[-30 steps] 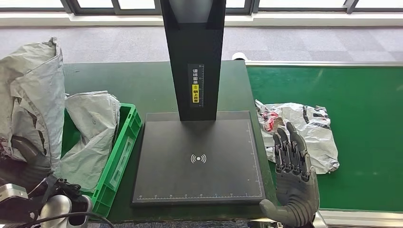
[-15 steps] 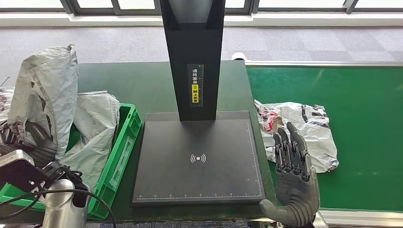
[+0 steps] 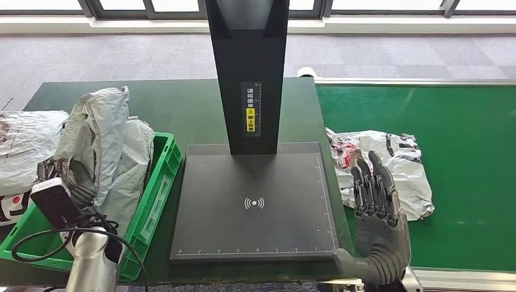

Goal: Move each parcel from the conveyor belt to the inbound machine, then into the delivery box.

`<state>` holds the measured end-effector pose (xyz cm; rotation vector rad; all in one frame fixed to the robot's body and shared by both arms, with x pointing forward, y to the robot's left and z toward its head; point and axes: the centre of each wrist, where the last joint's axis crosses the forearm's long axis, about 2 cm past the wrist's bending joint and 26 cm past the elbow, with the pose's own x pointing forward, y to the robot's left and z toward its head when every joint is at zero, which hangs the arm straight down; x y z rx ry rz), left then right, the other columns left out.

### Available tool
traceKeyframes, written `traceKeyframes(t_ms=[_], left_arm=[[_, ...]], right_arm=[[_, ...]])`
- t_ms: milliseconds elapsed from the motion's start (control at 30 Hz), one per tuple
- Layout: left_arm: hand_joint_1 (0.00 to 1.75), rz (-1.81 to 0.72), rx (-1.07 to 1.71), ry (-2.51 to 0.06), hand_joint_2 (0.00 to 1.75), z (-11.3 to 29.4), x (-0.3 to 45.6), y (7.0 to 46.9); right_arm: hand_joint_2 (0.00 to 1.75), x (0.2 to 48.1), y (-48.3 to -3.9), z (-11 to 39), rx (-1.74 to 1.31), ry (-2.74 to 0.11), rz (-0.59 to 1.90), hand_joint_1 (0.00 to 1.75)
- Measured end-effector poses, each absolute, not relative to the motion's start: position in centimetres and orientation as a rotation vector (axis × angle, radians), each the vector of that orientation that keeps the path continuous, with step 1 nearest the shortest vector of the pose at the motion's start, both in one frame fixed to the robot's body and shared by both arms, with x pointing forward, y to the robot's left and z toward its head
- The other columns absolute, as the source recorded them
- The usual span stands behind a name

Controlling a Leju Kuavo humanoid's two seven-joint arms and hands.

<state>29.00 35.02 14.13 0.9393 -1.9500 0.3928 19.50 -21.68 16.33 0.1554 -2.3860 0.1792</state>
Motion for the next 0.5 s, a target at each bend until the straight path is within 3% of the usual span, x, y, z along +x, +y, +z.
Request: traceKeyframes(t_ms=[100,133,233,267,367,500], left_arm=[[1.75,0.394,0.938,-1.945,1.75,14.05,29.10,35.06],[1.56,0.397,0.938,-1.943,1.75,14.01,29.11,35.09],[0.28,0.403,0.936,-1.937,1.75,13.91,29.07,35.17],[0.03,0.403,0.936,-1.937,1.31,13.89,29.05,35.19],[0.00,0.388,0.958,-1.939,0.00,13.89,28.94,35.18],[0.00,0.394,1.008,-1.937,0.00,13.91,28.28,34.97]], right_arm=[[1.75,19.52,-21.68,16.34,0.155,-2.386,0.179,0.00],[1.75,19.52,-21.68,16.34,0.155,-2.386,0.179,0.00],[1.75,19.52,-21.68,16.34,0.155,-2.385,0.180,0.00],[1.75,19.52,-21.68,16.34,0.155,-2.385,0.180,0.00],[1.75,19.50,-21.68,16.33,0.155,-2.384,0.180,0.00],[1.75,19.43,-21.68,16.27,0.155,-2.381,0.180,0.00]])
